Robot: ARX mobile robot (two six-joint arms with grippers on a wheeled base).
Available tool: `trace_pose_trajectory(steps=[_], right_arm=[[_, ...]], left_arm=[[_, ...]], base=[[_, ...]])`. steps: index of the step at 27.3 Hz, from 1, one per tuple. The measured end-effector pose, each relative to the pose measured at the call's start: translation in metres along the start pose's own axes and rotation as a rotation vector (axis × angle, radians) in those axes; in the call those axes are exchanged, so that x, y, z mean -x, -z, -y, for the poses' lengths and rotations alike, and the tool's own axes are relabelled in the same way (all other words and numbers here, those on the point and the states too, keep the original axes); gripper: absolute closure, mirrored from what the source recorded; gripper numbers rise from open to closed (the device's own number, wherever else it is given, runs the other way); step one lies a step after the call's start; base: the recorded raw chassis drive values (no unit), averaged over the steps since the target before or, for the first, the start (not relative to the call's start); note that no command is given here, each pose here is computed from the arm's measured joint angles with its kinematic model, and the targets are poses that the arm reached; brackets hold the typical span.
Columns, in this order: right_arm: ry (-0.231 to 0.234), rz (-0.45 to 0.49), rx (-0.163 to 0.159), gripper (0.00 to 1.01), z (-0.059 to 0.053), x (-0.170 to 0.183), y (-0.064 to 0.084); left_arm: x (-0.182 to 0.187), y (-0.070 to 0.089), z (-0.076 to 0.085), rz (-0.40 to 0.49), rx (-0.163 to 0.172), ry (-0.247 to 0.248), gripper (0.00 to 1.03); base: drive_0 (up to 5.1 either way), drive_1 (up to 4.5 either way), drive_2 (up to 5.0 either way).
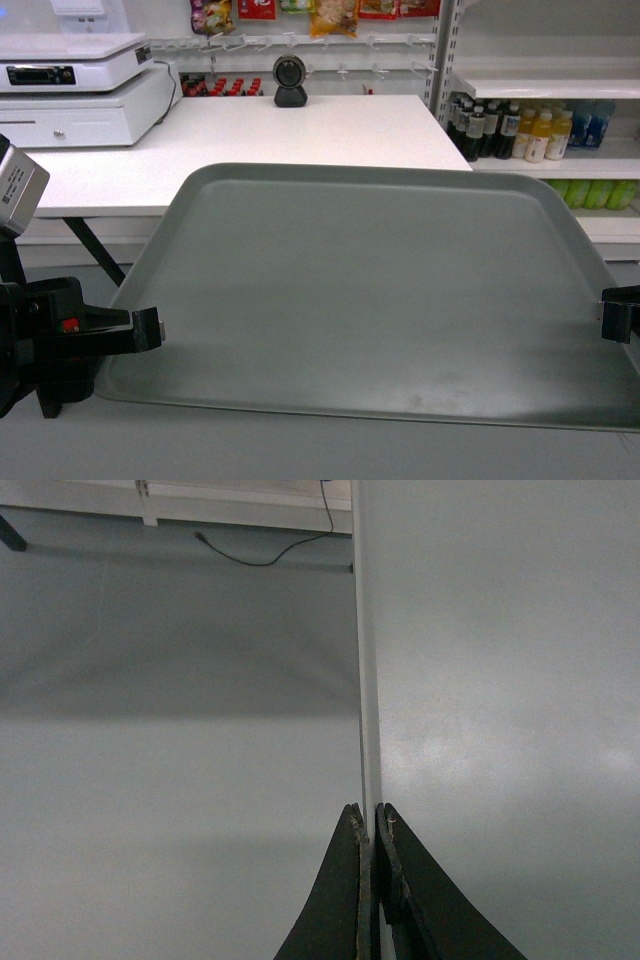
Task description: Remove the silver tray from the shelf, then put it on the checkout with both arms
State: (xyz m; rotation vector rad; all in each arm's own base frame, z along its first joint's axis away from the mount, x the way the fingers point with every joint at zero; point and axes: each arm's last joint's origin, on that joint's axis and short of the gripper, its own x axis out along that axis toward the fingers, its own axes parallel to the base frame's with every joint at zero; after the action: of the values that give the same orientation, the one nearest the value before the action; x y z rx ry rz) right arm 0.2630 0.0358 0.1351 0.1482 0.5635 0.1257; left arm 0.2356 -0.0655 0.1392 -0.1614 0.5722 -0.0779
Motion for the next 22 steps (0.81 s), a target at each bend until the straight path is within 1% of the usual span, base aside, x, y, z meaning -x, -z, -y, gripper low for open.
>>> trace_pose_trajectory(steps=[22], right_arm=[[0.000,0.002,0.000,0.98,0.0000,0.0000,-0.0002]], left_arm=[[0.0000,-0.0002,0.0001,0.002,0.000,0.001,1.00]], base=[[0.0,4.34,-4.3]])
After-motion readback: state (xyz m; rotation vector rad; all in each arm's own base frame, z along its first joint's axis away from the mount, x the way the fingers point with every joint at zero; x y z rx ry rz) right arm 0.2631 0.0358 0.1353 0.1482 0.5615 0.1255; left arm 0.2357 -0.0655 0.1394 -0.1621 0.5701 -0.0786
